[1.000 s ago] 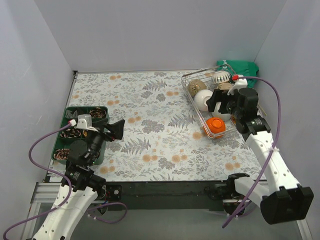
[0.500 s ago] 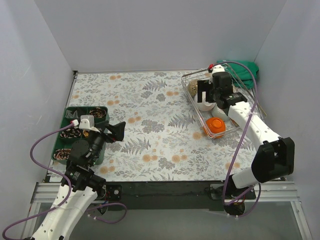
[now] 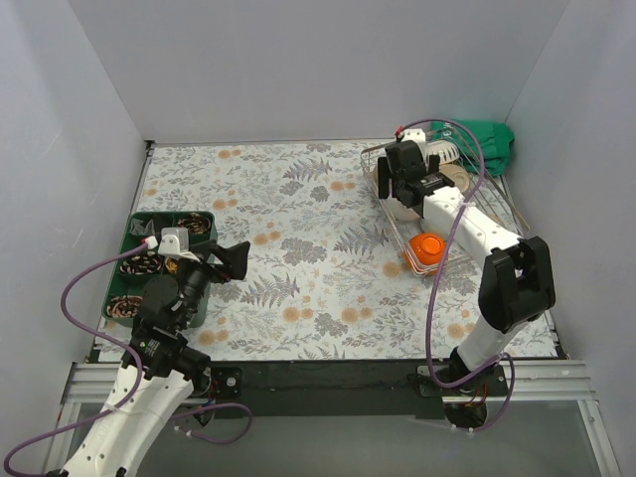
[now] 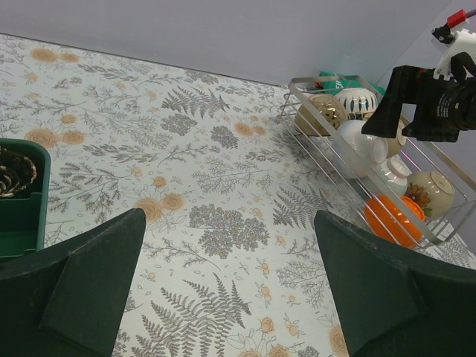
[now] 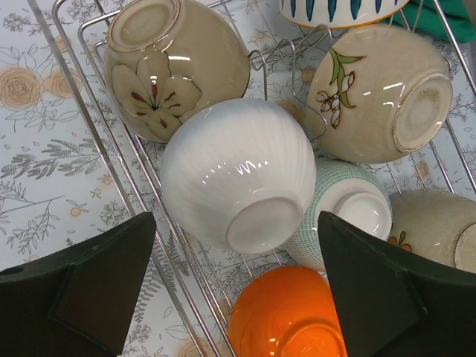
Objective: Unload the bowls from the dish rack
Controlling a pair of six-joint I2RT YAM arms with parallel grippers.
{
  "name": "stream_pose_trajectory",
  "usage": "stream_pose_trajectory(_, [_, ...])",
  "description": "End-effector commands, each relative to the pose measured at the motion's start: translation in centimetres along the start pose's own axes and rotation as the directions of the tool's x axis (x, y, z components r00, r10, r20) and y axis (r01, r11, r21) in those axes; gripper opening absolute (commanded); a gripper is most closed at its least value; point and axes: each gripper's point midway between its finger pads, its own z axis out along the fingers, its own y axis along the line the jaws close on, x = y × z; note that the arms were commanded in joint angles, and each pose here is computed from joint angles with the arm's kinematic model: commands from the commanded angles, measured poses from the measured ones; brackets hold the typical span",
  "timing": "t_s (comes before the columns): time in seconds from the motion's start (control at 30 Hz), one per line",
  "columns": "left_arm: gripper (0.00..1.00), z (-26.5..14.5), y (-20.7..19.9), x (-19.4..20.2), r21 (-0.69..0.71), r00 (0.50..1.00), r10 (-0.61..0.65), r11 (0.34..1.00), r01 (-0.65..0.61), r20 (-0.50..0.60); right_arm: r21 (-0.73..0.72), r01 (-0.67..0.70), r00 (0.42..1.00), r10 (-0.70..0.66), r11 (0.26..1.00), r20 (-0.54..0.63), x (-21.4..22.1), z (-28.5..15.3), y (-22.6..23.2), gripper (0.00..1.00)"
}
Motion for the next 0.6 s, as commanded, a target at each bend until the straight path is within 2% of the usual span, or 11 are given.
stream_pose_trajectory(0.0, [0.98,-0.1,-0.2,-1.2,-0.005,1.000,0.017,1.000,-0.017,0.016,0.079,-0.078,0.995,0.073,0.994,0.067,-2.7,-0.7,0.1,0.99])
stream_pose_trajectory(0.27, [0.98,-0.1,-0.1,-1.0,-0.011,1.000,0.018,1.000,-0.018,0.011,0.102,-0.108,0.993,0.103,0.989,0.049,-1.6,-0.7,0.2,0.99])
stream_pose_trajectory(0.57, [0.98,-0.2,-0.2,-1.0,-0.006,1.000,0.016,1.000,-0.016,0.010,0.121,-0.060,0.998,0.059,0.991,0.009,1.1,-2.3,-4.6,0.98])
